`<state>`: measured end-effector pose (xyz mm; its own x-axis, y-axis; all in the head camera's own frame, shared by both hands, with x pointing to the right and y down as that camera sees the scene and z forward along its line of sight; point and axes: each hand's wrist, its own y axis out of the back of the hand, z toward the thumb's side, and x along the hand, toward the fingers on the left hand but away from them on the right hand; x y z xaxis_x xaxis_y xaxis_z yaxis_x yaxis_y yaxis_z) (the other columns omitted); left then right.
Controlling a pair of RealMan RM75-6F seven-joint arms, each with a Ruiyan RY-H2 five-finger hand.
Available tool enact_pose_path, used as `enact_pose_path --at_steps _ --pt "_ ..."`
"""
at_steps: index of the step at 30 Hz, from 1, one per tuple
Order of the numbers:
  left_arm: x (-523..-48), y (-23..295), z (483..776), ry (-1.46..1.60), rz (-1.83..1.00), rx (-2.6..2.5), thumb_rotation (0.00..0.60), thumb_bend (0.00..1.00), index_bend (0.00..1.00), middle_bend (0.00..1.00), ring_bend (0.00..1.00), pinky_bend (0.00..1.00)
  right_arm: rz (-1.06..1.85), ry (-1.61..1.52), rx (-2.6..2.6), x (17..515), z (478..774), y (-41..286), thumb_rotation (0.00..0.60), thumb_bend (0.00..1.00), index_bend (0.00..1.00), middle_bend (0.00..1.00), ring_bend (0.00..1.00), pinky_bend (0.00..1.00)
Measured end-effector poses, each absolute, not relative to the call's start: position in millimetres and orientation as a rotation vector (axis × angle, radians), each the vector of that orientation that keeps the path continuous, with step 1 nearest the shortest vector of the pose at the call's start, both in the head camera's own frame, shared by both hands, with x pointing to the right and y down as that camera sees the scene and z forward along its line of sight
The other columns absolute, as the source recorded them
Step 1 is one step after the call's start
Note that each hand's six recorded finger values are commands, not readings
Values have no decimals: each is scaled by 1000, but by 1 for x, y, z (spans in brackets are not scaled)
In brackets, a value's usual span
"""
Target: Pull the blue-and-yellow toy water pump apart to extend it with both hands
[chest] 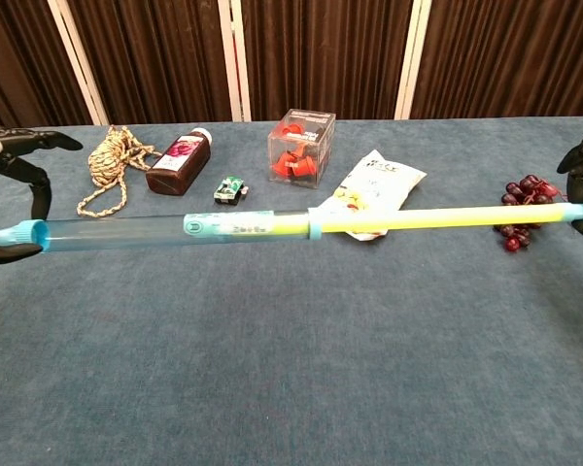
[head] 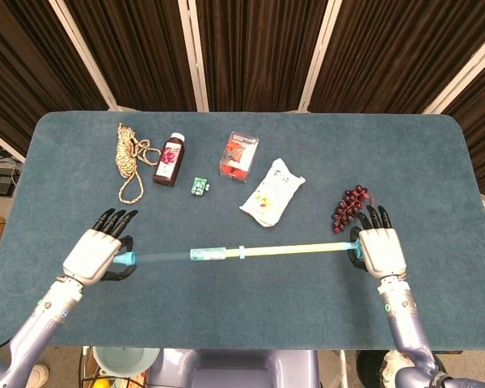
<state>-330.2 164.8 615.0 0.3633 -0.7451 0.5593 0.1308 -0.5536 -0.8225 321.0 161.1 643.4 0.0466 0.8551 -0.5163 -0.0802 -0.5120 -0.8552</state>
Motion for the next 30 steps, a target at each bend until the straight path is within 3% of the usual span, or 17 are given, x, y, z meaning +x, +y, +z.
enact_pose_path --at_steps 25,28,30 --pt "-342 169 621 530 -1325 -1784 600 357 474 0 0 20 1604 -817 -1529 340 644 156 600 499 836 218 79 8" --pt "-341 170 622 525 -1324 -1788 600 301 371 0 0 19 1613 -814 -1527 341 644 157 600 455 726 185 64 6" --pt "-341 171 622 521 -1325 -1793 600 235 248 0 0 19 1618 -809 -1526 342 645 157 600 403 563 136 35 2"
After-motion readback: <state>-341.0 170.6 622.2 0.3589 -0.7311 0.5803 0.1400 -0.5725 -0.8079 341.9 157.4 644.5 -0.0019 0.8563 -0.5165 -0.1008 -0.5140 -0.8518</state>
